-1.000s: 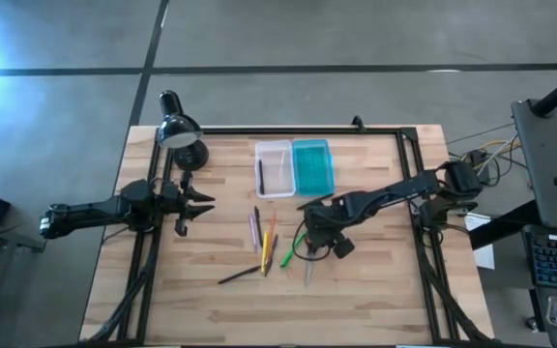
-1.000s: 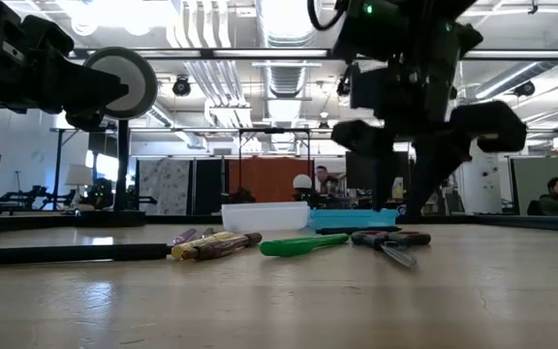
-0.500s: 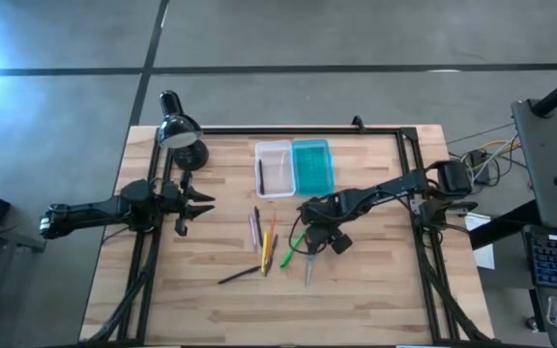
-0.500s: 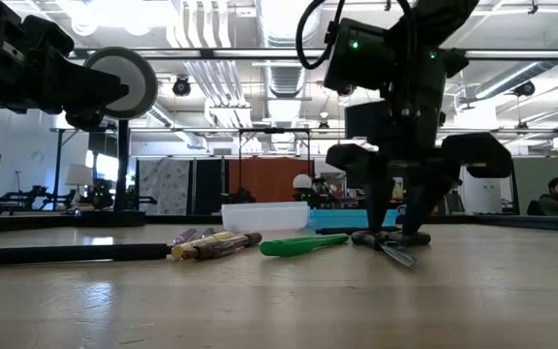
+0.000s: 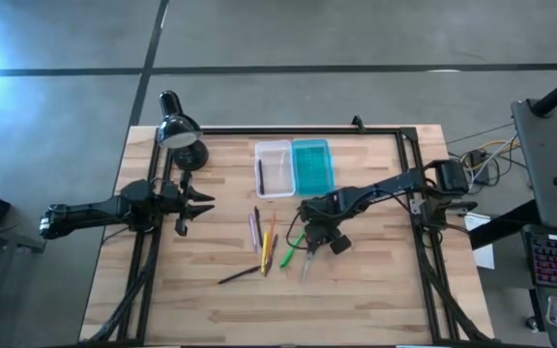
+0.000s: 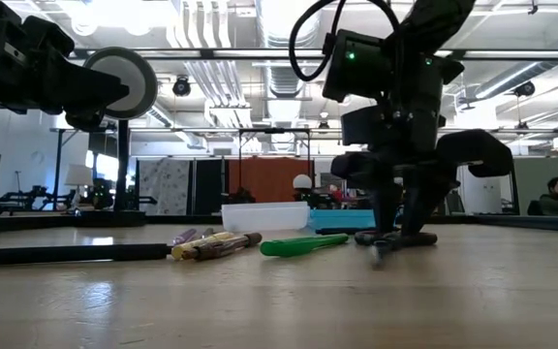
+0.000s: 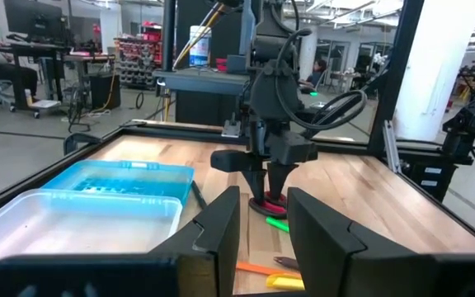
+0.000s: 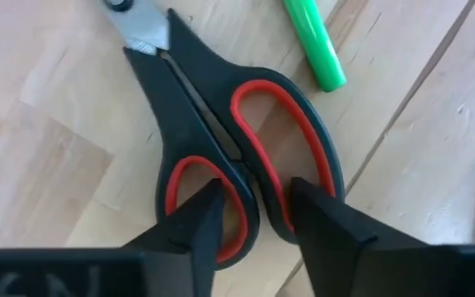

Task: Pick & place school supplies into a supply box
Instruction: Put the black scissors into the blue supply box

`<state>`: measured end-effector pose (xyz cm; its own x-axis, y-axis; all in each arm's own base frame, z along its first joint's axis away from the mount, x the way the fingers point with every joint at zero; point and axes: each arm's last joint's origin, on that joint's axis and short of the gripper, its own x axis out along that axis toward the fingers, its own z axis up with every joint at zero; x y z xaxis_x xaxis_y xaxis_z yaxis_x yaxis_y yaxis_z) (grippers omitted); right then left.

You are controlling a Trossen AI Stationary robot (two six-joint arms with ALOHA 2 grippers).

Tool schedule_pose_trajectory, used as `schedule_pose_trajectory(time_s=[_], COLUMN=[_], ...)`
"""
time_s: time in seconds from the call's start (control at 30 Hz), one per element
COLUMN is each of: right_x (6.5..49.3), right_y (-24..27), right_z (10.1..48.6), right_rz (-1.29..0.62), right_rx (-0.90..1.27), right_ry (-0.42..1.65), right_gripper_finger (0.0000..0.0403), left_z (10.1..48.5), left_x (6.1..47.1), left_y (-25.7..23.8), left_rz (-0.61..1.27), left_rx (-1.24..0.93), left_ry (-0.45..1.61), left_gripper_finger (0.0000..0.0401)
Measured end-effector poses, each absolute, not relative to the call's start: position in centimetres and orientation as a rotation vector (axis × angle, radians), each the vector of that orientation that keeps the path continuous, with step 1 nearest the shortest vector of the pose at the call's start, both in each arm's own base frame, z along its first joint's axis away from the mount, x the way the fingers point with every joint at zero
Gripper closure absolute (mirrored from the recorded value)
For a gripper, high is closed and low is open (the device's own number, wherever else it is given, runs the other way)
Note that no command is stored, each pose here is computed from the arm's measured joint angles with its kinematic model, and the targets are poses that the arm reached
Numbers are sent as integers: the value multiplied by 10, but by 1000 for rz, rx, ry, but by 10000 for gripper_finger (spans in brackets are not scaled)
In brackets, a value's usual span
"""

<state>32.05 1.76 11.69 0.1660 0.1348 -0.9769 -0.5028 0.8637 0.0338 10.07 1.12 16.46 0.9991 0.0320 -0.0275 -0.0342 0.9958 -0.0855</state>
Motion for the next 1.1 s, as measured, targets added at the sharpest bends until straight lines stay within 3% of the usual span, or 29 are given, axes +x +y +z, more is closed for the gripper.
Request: schedule_pose_trajectory(time_s=[0.23, 0.53, 0.7, 0.8, 0.93, 1.03, 1.1], right_x=[317, 283, 274, 278, 288, 299, 307], right_y=[18, 14, -1, -23, -67, -95, -106], right_z=[120, 167, 207, 225, 232, 234, 221], right_rz=[416, 269, 106, -105, -396, -446, -472], right_rx=[-303, -131, 261, 560, 1043, 1260, 1350], right_ry=[1362, 1454, 1294, 1112, 775, 515, 458], right_gripper_finger=[352, 354, 354, 354, 354, 348, 347], left_z=[165, 165, 165, 165, 164, 164, 164], left_x=[101, 101, 101, 101, 101, 101, 101], left_y=[11, 11, 11, 11, 11, 11, 11], left_rz=[33, 33, 34, 33, 33, 33, 33], left_rx=[-86, -86, -86, -86, -86, -86, -86], left_ry=[26, 27, 27, 27, 28, 28, 28], left_gripper_finger=[314, 314, 314, 314, 314, 314, 314])
